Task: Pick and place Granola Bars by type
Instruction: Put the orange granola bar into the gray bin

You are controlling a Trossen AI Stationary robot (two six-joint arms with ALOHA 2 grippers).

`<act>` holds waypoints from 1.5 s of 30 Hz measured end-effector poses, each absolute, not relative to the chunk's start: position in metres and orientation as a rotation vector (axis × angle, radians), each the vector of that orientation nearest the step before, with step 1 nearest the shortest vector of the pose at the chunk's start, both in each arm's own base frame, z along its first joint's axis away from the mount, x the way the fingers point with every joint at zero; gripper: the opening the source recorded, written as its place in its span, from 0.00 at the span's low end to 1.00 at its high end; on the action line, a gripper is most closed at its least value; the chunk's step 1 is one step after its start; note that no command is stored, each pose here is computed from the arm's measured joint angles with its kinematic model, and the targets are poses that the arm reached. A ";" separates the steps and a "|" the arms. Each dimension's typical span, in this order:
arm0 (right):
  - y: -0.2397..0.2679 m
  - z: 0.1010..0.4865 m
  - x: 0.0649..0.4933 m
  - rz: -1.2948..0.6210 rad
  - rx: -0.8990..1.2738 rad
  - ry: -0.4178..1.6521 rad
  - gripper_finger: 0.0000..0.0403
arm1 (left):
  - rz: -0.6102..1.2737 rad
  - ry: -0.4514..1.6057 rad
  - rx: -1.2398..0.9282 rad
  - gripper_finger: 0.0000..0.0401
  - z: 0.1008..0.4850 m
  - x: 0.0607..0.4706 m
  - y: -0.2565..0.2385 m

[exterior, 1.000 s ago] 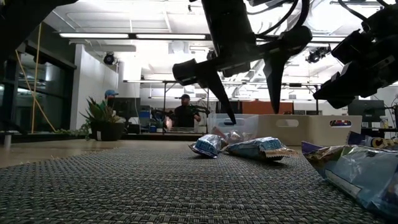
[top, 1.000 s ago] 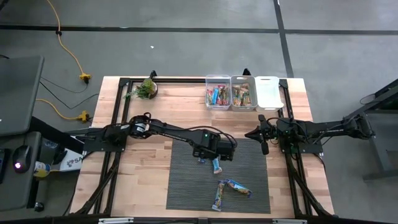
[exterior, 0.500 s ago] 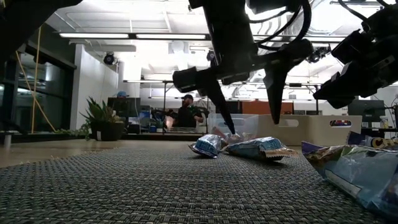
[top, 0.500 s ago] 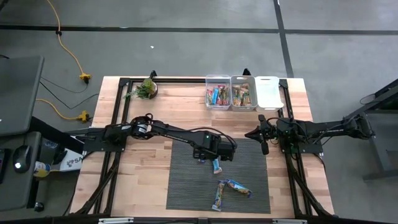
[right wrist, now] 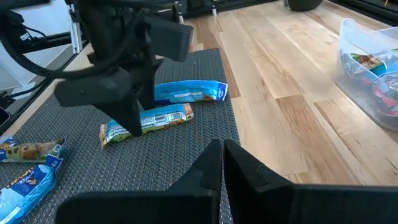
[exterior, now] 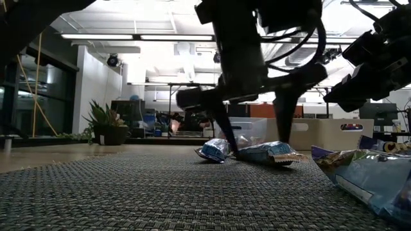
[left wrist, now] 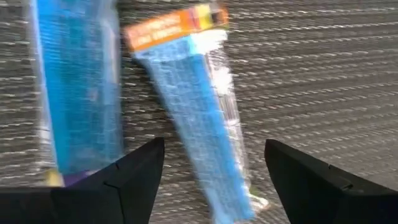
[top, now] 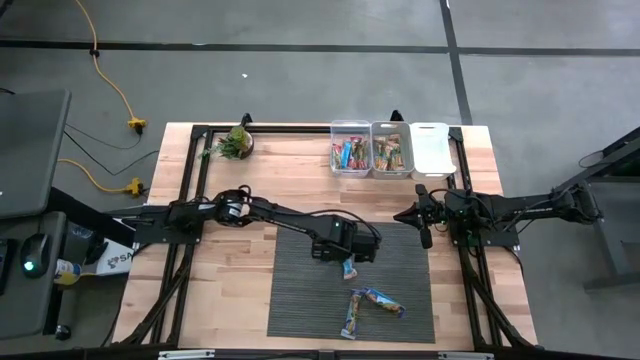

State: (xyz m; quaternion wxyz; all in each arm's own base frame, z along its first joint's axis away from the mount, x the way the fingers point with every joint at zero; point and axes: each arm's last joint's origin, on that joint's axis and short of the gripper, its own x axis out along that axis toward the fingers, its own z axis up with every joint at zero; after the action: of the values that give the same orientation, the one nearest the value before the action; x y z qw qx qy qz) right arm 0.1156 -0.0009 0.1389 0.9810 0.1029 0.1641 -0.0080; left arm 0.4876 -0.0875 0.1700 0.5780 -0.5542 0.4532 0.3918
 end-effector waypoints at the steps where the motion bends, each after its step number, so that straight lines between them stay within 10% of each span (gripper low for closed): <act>1: -0.001 0.139 0.116 -0.016 0.207 0.330 0.00 | 0.904 1.051 -1.305 0.69 0.168 0.490 -0.088; 29: -0.001 0.139 0.116 -0.016 0.207 0.330 0.00 | 0.891 1.105 -1.298 0.68 0.157 0.492 -0.089; 45: -0.001 0.139 0.116 -0.017 0.207 0.330 0.00 | 0.904 1.141 -1.270 0.37 0.155 0.488 -0.089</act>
State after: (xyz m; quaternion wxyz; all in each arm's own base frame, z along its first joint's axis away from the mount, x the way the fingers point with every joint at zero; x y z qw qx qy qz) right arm 0.1156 -0.0009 0.1390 0.9811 0.1029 0.1637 -0.0082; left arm 0.4882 -0.0891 0.1548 0.5687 -0.5406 0.4858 0.3851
